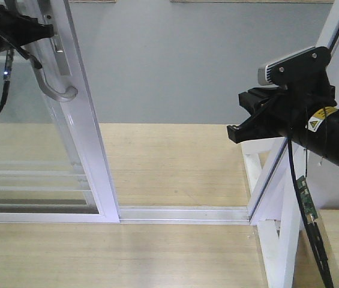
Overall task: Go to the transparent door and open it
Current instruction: 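Slide the door farther open with the left gripper, withdraw right gripper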
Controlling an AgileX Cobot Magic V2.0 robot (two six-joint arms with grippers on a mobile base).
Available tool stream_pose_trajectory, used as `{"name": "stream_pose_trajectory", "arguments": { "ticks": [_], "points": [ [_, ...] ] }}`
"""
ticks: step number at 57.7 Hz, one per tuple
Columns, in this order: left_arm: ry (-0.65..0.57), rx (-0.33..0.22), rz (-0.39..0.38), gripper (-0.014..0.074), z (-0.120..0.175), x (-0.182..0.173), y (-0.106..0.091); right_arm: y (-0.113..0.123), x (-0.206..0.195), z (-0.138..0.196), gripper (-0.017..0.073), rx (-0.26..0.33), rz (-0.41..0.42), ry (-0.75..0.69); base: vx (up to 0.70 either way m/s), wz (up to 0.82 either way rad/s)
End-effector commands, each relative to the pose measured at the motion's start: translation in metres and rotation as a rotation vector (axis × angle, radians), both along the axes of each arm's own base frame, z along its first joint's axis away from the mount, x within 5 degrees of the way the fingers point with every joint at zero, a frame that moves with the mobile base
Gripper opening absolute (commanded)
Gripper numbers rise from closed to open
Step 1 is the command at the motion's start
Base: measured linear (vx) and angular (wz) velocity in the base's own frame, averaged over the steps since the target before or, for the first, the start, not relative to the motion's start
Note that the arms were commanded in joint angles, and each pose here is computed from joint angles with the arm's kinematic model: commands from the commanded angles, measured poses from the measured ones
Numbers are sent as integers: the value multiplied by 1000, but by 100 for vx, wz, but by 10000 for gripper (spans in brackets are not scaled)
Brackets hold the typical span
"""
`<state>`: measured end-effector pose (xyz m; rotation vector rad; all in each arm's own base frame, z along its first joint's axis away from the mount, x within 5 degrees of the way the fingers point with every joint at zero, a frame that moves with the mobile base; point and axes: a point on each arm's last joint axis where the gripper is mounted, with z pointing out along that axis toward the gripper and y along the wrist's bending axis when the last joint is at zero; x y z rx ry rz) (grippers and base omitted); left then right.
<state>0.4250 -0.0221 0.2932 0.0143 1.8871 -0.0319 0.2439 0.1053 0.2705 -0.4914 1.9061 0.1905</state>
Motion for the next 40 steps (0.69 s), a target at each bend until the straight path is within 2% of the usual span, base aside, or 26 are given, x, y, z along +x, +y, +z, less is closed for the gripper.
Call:
{"name": "stream_pose_trajectory", "arguments": {
  "ticks": [1,8,13,17,27,40],
  "points": [
    [-270,10,72,4,72,-19,14,-1,2,22,-3,41,-10,-121,0,0],
    [-210,9,32,4,77,-27,13,-2,1,24,-3,29,-4,-133,0,0],
    [-156,48,-19,4,81,-36,10,-3,-3,31,-3,13,5,-167,0,0],
    [-106,72,-60,4,85,-45,7,-6,-10,41,-3,24,5,-203,0,0],
    [-37,65,-99,4,88,-79,5,-31,-34,67,-3,54,-52,-234,0,0],
    [-26,22,-93,4,73,-160,6,-67,-89,98,-3,38,-132,-288,0,0]
  ]
}}
